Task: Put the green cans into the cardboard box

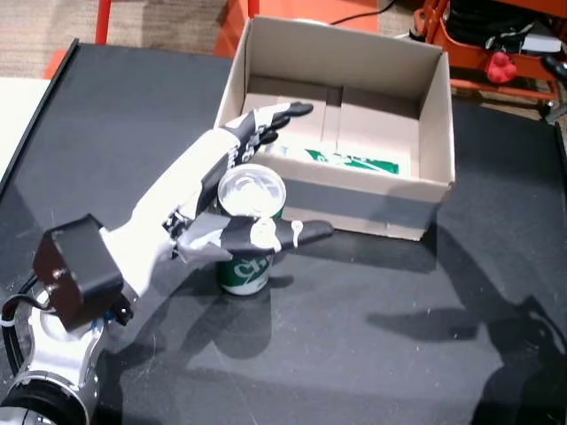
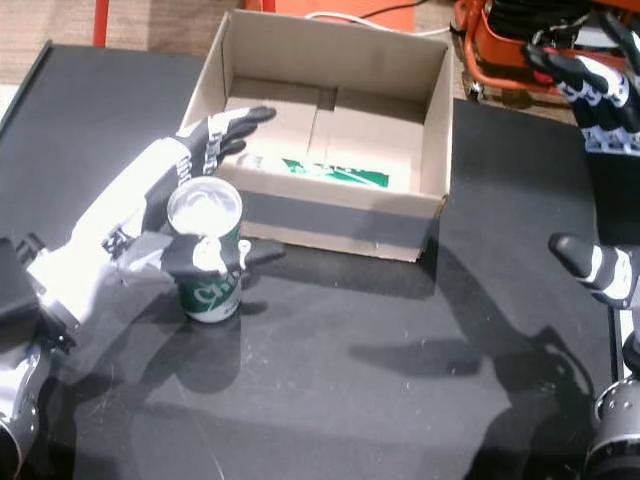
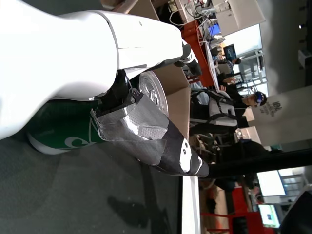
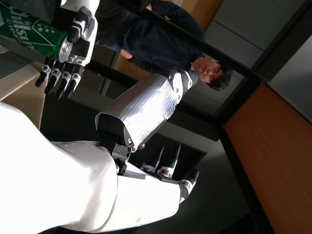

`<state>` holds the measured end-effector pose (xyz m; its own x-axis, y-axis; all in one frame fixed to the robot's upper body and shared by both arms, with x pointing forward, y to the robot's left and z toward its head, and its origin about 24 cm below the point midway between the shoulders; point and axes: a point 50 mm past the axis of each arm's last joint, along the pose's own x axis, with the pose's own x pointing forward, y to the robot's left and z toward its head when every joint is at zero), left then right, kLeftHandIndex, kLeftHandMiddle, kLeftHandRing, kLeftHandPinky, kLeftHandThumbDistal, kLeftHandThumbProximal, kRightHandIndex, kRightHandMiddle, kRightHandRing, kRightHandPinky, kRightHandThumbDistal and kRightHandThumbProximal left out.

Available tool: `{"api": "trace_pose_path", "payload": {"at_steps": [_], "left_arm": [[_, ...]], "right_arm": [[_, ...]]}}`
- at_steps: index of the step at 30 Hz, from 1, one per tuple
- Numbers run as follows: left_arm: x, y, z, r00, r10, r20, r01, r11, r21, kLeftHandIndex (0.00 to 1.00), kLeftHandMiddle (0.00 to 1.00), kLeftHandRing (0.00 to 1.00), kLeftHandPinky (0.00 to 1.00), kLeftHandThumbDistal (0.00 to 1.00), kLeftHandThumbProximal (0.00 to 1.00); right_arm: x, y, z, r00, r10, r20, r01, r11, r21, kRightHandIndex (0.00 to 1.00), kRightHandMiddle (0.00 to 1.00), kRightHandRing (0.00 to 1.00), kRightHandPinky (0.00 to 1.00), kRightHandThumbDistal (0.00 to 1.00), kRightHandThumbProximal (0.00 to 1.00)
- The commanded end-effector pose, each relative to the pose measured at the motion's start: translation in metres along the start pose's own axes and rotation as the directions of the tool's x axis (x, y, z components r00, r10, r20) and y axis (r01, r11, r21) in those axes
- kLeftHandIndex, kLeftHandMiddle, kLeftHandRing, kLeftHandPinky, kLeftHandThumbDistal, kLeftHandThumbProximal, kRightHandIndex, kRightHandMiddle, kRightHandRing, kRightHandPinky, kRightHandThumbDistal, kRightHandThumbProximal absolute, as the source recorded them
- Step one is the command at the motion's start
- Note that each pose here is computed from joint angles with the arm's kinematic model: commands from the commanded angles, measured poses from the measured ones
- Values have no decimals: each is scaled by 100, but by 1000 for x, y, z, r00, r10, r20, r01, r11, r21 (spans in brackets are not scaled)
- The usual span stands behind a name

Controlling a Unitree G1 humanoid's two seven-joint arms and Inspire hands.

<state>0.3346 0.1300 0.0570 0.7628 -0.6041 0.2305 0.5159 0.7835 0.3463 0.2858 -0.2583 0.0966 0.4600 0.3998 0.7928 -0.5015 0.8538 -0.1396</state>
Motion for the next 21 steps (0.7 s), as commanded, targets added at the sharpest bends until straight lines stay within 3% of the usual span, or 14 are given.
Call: {"api": "trace_pose_path", "payload": {"at_steps": [1, 11, 19, 21], "left_arm": [[-6, -1, -7, 999, -15, -46, 15, 1000, -1, 100, 100, 100, 91, 100, 17], [-3, 2, -4, 998, -15, -55, 18, 998, 59, 100, 100, 100, 87, 100, 11], [-1, 6, 1, 1000, -11, -12, 11, 999, 43, 100, 100, 100, 86, 100, 5], [0, 7, 3, 1000, -6, 6, 6, 999, 40, 100, 100, 100, 86, 100, 4]], "right_arm": [[1, -3, 1, 1000, 10, -6, -10, 1000, -10, 94, 78, 76, 93, 100, 100], [3, -9, -3, 999, 11, -42, -11, 1000, 8, 99, 77, 77, 94, 100, 100], [4, -11, -6, 998, 6, -57, -4, 1000, 24, 100, 78, 77, 93, 100, 100], [4, -12, -7, 998, -1, -55, 4, 999, 52, 100, 78, 77, 93, 100, 95]]}}
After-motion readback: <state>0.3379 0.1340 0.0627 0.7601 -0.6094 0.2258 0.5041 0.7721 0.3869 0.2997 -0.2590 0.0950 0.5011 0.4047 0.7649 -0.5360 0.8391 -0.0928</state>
